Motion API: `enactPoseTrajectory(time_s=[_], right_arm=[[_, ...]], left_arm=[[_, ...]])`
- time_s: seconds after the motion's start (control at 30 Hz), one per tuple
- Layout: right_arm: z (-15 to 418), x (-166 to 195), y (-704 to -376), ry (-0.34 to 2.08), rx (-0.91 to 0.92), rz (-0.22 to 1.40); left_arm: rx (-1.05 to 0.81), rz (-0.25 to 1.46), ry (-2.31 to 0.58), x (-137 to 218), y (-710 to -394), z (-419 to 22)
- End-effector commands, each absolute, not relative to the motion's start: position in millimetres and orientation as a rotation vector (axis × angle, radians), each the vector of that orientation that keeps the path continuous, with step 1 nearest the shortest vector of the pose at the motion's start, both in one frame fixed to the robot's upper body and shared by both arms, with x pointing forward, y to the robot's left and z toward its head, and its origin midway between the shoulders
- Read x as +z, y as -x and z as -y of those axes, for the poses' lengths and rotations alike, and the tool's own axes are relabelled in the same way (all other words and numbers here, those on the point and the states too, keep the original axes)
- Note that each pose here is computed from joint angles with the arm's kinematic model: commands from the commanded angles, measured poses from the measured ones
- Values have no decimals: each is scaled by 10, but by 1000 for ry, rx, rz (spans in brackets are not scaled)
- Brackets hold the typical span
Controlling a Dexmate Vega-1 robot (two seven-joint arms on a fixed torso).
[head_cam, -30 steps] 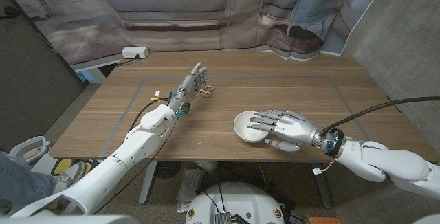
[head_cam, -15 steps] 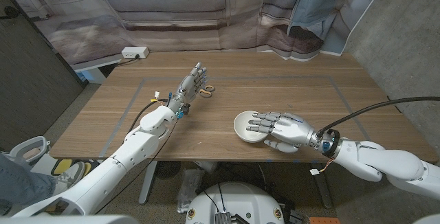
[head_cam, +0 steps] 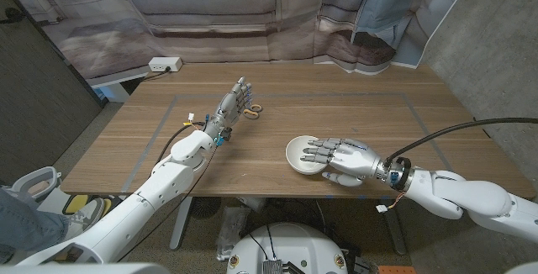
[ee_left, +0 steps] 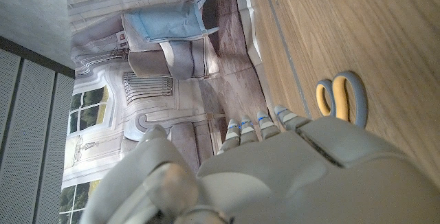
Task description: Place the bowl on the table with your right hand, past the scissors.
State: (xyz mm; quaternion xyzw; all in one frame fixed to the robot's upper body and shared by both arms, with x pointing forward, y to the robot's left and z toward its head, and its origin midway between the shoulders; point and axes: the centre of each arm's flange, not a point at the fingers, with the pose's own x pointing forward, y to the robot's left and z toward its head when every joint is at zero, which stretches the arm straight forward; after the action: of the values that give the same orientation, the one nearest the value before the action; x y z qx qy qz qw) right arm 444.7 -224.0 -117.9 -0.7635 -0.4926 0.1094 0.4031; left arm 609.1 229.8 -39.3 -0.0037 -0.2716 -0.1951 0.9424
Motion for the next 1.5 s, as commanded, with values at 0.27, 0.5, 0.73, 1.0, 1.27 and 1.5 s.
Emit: enactPoseTrajectory(time_s=[0.27,0.5,0.73,1.0,1.27,1.5], right_arm=[[2223,-1246,-4559,1944,295,1201],[2217,-1266,-4597,1948,303,1182],[2199,-1277,-4607,1945,303,1180],[2202,-1334,-4630,1939,310,1173],[2214,-1360,-4657,1934,312,1166],[2230,-1373,-4679,1936,312,1159]], left_arm=[[-401,554,5,-323,-6154,-2316],[-395,553,11,-342,-6171,-2353],[-395,552,19,-369,-6193,-2367],[-393,546,22,-391,-6197,-2373],[-394,541,27,-420,-6199,-2355],[-388,538,31,-442,-6194,-2350]])
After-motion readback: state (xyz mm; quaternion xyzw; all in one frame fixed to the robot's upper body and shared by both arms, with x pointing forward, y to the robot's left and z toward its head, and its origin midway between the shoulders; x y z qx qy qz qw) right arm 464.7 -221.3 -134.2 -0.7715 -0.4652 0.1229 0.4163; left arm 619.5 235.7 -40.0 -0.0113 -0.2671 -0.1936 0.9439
